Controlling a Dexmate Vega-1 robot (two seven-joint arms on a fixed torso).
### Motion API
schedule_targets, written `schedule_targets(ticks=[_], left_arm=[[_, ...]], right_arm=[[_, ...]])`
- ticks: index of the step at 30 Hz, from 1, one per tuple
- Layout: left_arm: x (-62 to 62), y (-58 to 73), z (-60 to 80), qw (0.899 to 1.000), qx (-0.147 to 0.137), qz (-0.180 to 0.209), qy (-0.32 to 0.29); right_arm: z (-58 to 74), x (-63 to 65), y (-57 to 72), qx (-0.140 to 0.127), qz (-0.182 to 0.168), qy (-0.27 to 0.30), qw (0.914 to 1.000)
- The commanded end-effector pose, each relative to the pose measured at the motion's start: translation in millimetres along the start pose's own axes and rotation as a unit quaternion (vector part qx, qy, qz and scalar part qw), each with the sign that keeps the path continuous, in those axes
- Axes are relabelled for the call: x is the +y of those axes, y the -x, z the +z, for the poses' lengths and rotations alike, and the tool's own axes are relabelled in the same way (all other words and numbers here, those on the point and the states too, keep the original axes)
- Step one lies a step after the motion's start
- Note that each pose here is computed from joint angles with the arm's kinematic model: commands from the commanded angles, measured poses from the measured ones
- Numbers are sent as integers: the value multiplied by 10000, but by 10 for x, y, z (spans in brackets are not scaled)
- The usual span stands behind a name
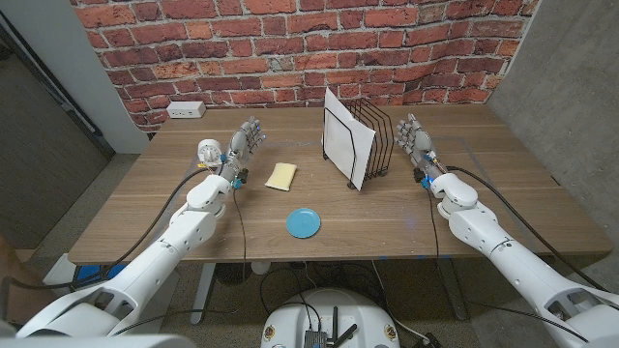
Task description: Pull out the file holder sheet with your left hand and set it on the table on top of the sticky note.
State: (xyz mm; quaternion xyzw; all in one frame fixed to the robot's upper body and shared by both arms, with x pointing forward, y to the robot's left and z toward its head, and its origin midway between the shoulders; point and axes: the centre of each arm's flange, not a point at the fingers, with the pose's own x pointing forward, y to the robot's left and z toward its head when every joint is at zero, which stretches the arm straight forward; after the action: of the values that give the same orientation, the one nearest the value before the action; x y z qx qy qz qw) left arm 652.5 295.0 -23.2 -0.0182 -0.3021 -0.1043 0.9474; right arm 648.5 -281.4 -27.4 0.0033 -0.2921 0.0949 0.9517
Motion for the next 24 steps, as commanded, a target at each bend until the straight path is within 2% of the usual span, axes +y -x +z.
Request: schedule_targets(ticks=[1, 10, 13, 19, 24], left_arm=[[61, 14, 121, 9998, -137, 71, -106], [44, 40, 221, 9995, -121, 174, -243], [35, 49, 287, 9991, -53, 87, -420], [48, 55, 394, 9979, -139, 85, -620], [38, 48, 540, 9959, -247, -7, -876]], right_arm=[[57, 68, -5, -51, -37, 173, 9998], [104, 20, -33, -69, -56, 205, 9997], [107, 20, -30, -96, -101, 242, 9996], [101, -3, -5, -115, -188, 318, 9993], [76, -30, 46, -96, -286, 272, 9992]])
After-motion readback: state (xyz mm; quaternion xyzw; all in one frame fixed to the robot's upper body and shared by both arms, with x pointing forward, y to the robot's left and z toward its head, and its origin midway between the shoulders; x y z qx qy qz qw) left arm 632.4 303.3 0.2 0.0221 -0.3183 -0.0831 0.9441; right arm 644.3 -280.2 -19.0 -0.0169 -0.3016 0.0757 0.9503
